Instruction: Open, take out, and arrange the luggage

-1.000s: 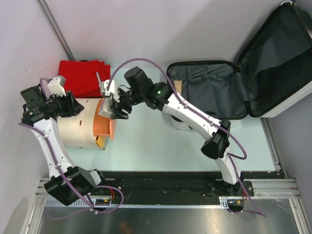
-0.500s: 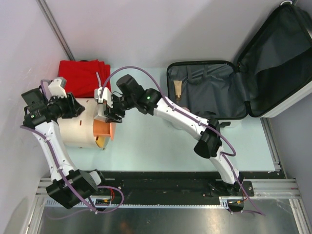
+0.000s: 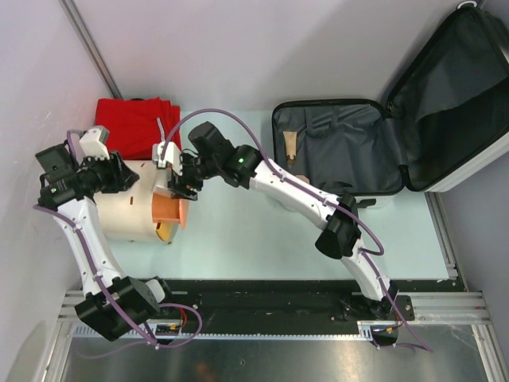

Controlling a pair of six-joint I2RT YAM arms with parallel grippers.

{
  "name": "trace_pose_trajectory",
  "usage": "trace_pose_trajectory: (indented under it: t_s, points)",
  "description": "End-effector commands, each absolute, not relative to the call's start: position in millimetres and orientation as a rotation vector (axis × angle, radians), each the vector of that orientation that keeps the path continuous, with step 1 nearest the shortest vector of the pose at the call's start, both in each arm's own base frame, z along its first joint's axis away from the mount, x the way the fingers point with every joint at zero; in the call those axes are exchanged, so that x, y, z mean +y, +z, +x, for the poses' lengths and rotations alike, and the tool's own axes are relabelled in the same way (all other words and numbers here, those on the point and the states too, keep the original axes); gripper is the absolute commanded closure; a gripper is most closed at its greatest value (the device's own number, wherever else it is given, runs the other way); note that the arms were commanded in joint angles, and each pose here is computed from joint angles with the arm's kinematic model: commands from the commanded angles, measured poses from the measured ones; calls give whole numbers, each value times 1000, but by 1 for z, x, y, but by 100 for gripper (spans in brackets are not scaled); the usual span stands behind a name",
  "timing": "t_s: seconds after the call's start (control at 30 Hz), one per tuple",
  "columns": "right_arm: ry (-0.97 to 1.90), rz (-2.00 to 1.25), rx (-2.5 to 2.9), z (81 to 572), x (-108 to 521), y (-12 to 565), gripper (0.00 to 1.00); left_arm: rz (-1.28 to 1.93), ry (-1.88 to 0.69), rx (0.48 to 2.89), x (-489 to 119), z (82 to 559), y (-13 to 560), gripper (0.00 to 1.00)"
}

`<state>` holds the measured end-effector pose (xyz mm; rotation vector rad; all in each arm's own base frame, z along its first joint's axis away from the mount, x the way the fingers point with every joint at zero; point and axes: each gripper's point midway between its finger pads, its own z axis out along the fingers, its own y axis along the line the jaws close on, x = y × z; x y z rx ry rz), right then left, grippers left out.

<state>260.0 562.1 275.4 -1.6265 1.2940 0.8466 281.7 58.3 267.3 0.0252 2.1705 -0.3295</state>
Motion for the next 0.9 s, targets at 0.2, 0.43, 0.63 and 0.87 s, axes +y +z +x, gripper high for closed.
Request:
trace_pose_trajectory:
  t_s: [0.2, 0.43, 0.63, 0.87]
  points:
    - [808, -1516, 1177, 271, 558, 338, 15, -74, -434, 2378, 52, 259, 222, 55]
    - [907, -1407, 1231, 278, 540, 367, 15, -73, -447, 2377, 51, 262, 222, 55]
    - [1038, -1357, 1373, 301, 492, 345, 24, -81, -445, 2383, 52, 260, 220, 55]
    - [1043, -1496, 1332, 291, 479, 305, 48, -88, -464, 2390, 50, 260, 217, 56]
